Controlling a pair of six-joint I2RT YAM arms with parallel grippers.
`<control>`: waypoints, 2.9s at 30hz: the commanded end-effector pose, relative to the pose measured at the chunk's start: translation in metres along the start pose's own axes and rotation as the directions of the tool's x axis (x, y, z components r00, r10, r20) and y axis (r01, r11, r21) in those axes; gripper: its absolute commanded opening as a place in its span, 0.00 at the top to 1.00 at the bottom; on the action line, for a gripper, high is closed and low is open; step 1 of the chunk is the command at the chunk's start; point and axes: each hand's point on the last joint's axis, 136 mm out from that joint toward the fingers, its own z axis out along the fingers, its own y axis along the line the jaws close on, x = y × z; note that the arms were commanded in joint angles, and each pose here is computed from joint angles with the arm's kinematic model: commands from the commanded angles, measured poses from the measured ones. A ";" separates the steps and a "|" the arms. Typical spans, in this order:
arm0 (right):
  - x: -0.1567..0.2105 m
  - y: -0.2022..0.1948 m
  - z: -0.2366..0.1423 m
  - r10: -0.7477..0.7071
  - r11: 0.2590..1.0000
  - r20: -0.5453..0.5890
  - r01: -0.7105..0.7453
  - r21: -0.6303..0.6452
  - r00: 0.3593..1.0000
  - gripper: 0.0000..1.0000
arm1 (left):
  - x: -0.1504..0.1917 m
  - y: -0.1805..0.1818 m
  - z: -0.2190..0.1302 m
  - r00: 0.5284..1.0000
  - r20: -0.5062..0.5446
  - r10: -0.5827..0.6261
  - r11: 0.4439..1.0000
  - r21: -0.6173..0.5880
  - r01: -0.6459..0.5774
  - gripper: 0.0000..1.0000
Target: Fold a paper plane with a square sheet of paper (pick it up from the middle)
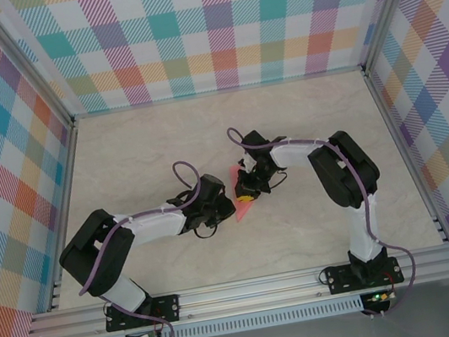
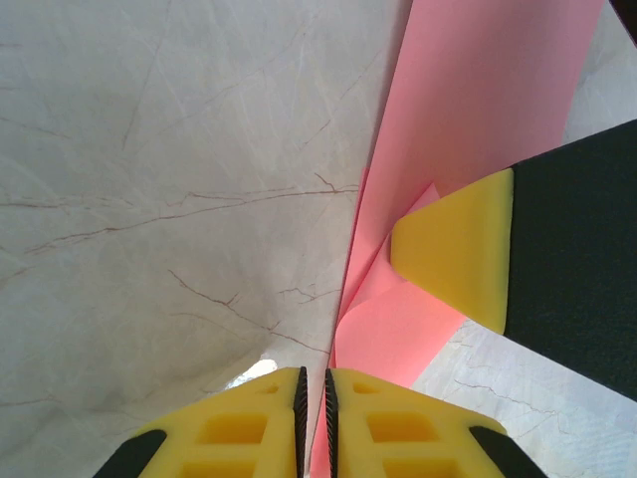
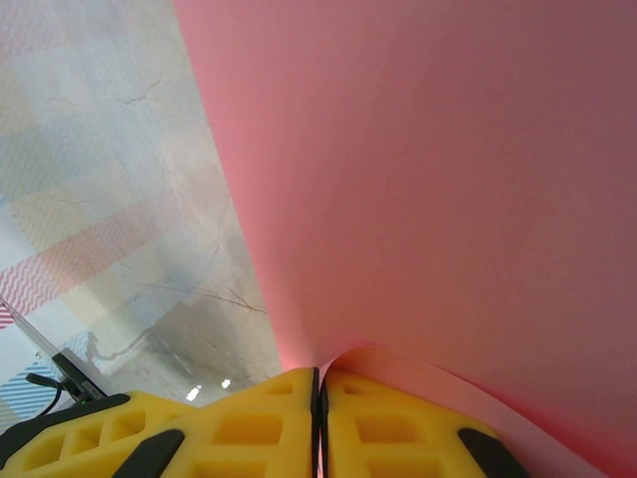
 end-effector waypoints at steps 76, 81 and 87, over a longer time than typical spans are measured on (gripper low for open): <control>0.008 -0.023 0.004 -0.004 0.997 -0.011 0.004 0.076 1.000 1.00 | -0.034 -0.035 0.001 0.999 0.037 0.011 0.997 0.077 -0.014 0.96; 0.008 -0.023 0.004 -0.005 0.997 -0.011 0.006 0.073 1.000 1.00 | -0.040 -0.036 0.009 0.999 0.045 0.009 0.998 0.059 -0.012 1.00; 0.009 -0.024 0.004 -0.002 0.997 -0.011 0.003 0.072 1.000 1.00 | -0.045 -0.030 0.017 0.998 0.054 -0.010 0.999 0.038 0.008 1.00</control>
